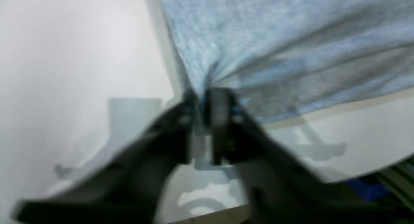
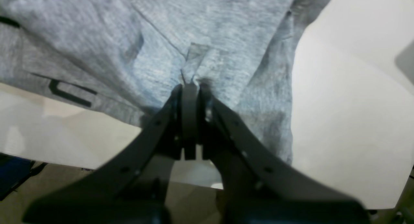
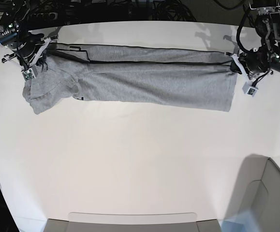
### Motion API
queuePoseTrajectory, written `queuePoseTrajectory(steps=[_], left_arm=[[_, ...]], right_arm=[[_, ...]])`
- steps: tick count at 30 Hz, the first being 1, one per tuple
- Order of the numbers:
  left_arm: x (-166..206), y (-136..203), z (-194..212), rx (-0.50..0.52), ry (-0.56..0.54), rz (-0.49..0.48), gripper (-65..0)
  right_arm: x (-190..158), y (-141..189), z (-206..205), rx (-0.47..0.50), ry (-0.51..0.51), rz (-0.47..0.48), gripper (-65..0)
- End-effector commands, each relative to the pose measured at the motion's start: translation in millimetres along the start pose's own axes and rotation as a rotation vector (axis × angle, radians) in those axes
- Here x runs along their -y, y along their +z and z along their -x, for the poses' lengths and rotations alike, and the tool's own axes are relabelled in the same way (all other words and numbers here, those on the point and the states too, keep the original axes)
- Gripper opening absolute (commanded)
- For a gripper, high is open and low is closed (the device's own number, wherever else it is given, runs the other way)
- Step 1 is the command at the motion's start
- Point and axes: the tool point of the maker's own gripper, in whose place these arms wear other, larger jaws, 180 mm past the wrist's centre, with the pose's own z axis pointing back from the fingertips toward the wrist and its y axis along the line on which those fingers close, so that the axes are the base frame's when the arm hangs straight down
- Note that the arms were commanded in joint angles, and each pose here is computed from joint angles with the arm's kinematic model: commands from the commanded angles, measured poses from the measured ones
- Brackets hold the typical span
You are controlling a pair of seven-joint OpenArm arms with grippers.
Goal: Fold the T-shirt properly
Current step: 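Drag the folded shirt back toward the robot with both grippers, then release the shirt and lift both grippers away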
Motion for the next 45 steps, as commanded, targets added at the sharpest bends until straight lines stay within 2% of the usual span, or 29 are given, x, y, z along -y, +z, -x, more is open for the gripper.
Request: queuePoseTrajectory(steps=[1,3,9,12,13,17,22,27,37,41,45], left_arm=[[-7,8,-10,0.035,-0.015,-0.019,-43.5],[-7,9,-10,0.036,-0.017,-0.021,-39.1],[-27,21,-14,0.077,0.032,-0.063,-38.5],[-33,32,-27,0.130,-0.026,-0.041,-38.4],[-37,36,-32,0.144,-0.011,-0.040,-38.2],[-42,24,-39,0.159,0.064,-0.005,-34.7],[-38,-13,-18,0.086,0.201,0.096,-34.3],[-35,-31,5,0.019,0.270,0.141,-34.3],[-9,-45,9,0.018,0.300,0.207,-34.3],[2,-48,28,-0.009,0.320,0.239,-34.3],[21,-56,31,-0.054,0.265,0.274,-34.4]], right_arm=[[2,4,-7,0.028,0.019,0.007,-64.4],[2,4,-7,0.028,0.017,0.006,-60.7],[1,3,-8,0.030,0.023,0.002,-51.1],[1,3,-9,0.031,0.023,0.001,-47.8],[1,3,-9,0.030,0.024,0.002,-47.3],[3,4,-8,0.029,0.022,0.009,-47.2],[3,2,-12,0.037,0.018,0.008,-47.2],[3,2,-12,0.037,0.018,0.008,-47.3],[2,2,-12,0.037,0.019,0.004,-47.3],[2,2,-12,0.037,0.019,0.004,-47.3],[3,2,-12,0.036,0.022,0.006,-47.3]])
